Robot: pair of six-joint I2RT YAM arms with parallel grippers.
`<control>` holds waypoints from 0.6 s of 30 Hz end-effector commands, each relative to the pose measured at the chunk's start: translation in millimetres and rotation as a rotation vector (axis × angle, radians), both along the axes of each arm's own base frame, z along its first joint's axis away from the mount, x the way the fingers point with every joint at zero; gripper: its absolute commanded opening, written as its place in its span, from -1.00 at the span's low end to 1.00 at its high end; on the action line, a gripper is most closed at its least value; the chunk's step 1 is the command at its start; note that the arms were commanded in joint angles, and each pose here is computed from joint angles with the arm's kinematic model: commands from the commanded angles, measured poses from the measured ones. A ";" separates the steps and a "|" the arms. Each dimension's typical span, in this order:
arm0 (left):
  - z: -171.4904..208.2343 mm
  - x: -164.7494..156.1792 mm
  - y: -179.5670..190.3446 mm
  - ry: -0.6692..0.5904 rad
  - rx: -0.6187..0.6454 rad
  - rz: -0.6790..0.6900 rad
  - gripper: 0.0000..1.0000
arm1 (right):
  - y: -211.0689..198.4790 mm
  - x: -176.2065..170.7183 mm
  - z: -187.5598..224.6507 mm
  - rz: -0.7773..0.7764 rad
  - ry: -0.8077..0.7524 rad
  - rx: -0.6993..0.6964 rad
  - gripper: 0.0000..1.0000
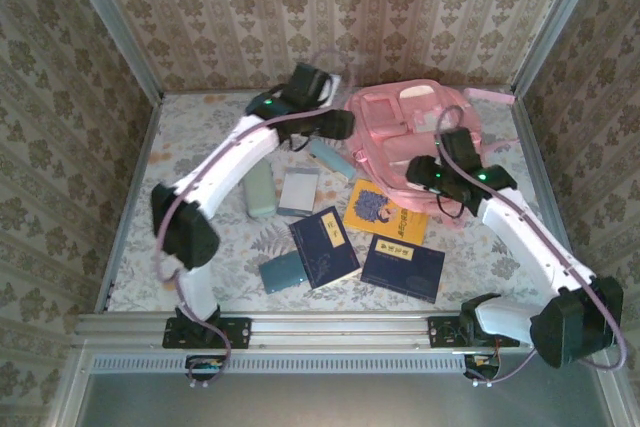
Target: Pack the student bag
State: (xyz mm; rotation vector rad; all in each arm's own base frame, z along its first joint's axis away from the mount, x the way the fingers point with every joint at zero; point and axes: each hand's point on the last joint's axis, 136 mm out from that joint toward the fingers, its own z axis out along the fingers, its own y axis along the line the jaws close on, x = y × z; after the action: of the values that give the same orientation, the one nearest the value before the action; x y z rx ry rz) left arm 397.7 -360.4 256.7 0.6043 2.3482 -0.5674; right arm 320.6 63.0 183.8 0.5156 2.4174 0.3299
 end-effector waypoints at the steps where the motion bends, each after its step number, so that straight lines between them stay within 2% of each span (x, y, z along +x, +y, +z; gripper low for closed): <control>1: -6.2 -18.9 -55.6 0.064 -0.035 -0.265 0.49 | -26.7 -6.0 5.4 -0.108 -0.032 0.098 -0.35; 6: -40.5 -8.8 -121.8 0.144 -0.185 -0.386 0.50 | -65.3 -14.7 -3.8 -0.266 -0.048 0.126 -0.32; 11: -65.1 -4.4 -159.7 0.183 -0.300 -0.428 0.51 | -84.1 -22.2 -2.3 -0.336 -0.067 0.095 -0.25; 15: -81.8 -11.5 -177.7 0.180 -0.300 -0.450 0.56 | -105.4 -38.9 -9.7 -0.423 -0.044 0.006 -0.17; 18: -98.6 -15.7 -185.0 0.182 -0.269 -0.443 0.58 | -119.4 -52.2 -23.2 -0.494 -0.037 -0.005 -0.16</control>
State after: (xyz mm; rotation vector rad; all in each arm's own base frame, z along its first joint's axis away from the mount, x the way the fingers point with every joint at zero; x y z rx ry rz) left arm 392.8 -523.2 131.3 0.9520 2.3554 -1.0895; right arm 281.9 -35.5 167.4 0.9742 2.2207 0.2156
